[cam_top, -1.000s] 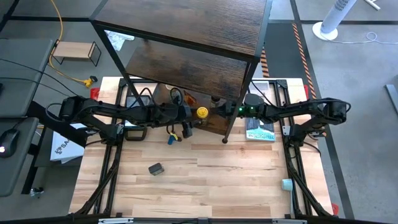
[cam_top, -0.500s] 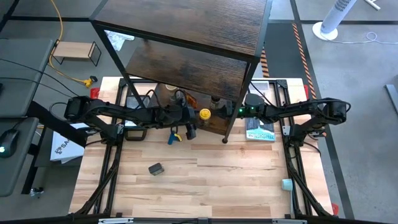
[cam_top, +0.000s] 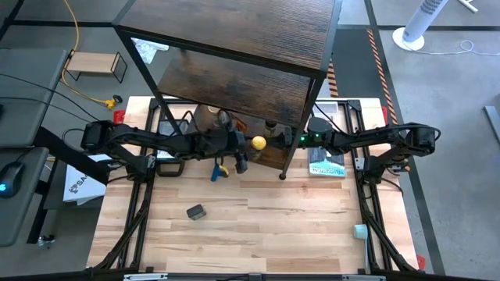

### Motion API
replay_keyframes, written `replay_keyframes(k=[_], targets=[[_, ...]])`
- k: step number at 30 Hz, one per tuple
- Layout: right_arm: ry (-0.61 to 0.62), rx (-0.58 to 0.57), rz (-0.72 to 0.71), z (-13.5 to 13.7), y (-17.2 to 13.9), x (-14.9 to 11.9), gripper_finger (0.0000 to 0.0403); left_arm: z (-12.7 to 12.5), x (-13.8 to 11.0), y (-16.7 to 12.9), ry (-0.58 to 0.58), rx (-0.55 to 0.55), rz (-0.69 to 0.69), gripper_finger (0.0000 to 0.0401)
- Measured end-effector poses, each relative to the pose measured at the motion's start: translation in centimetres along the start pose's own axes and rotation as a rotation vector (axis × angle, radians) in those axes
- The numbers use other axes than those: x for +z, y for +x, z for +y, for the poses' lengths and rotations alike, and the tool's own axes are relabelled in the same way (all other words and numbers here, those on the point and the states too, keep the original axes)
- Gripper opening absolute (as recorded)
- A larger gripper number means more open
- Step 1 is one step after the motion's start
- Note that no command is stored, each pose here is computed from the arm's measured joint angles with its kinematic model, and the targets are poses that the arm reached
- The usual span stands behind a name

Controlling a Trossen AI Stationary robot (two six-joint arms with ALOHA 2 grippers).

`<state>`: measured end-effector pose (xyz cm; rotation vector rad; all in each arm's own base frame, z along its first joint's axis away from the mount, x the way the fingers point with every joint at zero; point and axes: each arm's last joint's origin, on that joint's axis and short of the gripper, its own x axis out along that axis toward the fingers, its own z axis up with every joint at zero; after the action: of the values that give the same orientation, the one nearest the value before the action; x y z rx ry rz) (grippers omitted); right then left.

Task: Shelf spices
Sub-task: Remove the yellow seasoning can from the shelf

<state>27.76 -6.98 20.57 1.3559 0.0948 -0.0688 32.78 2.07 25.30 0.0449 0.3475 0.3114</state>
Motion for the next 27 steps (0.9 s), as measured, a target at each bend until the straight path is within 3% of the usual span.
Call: replay_keyframes(k=[11,20,27], targets=[[-0.003,0.013,0.012,0.1,0.0,0.0,0.0000,-0.5,-1.4,1.6,-0.038,0.001,0.034,0.0247],[-0.004,0.021,0.015,0.2,0.0,0.0,0.0000,-0.6,-1.3,2.2,-0.054,0.021,-0.023,0.0245],[-0.024,0.045,0.009,0.3,-0.1,0.4,0.0000,-0.3,-0.7,1.3,-0.066,0.023,-0.011,0.0199]])
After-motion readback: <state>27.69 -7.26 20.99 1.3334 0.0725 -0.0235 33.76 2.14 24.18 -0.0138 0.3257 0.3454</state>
